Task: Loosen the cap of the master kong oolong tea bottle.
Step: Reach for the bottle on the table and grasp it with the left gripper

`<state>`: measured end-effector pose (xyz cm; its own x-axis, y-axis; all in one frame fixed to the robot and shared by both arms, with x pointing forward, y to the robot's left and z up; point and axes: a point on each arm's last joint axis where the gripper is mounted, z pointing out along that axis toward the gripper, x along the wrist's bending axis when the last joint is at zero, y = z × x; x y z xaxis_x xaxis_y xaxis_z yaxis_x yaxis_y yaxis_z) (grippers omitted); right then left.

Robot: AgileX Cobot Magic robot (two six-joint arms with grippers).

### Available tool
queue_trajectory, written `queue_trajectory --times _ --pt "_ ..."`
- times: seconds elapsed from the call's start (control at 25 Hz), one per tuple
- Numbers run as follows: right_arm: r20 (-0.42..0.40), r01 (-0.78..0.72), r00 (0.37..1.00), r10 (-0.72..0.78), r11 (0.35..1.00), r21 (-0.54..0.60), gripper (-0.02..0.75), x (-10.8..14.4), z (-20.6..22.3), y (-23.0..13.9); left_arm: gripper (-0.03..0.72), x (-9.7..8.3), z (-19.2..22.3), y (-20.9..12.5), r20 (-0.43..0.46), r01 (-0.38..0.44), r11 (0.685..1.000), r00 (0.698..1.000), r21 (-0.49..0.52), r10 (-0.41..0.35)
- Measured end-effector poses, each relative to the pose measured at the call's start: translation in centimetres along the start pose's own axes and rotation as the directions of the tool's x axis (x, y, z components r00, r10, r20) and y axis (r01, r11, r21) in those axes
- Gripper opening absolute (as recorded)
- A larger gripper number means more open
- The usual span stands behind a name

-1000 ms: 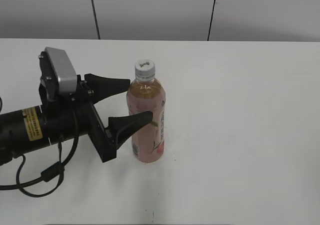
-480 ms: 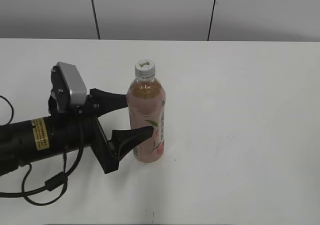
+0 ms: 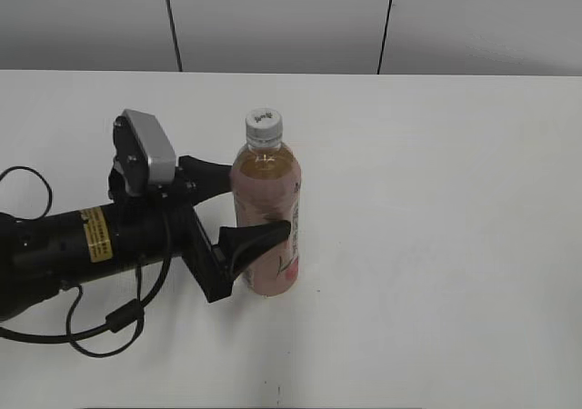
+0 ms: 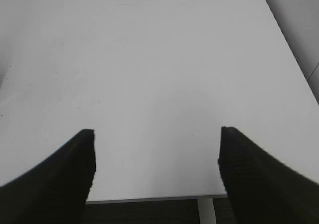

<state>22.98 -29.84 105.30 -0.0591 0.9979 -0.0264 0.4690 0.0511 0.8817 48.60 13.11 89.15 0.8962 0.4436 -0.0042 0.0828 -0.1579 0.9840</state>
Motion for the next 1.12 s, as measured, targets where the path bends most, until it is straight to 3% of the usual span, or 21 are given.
queue_trajectory --times 0.28,0.48,1.12 --pt "-0.001 0.0 1.0 0.0 1.0 0.0 0.582 0.01 0.0 0.0 0.543 -0.61 0.82 -0.34 0.009 0.013 1.0 1.0 0.005 -0.013" --pt "-0.001 0.0 1.0 0.0 1.0 0.0 0.582 0.01 0.0 0.0 0.411 -0.36 0.82 -0.3 -0.017 0.024 1.0 1.0 0.0 -0.024" --pt "-0.001 0.0 1.0 0.0 1.0 0.0 0.582 0.01 0.0 0.0 0.411 -0.36 0.82 -0.3 -0.017 0.024 1.0 1.0 0.0 -0.024"
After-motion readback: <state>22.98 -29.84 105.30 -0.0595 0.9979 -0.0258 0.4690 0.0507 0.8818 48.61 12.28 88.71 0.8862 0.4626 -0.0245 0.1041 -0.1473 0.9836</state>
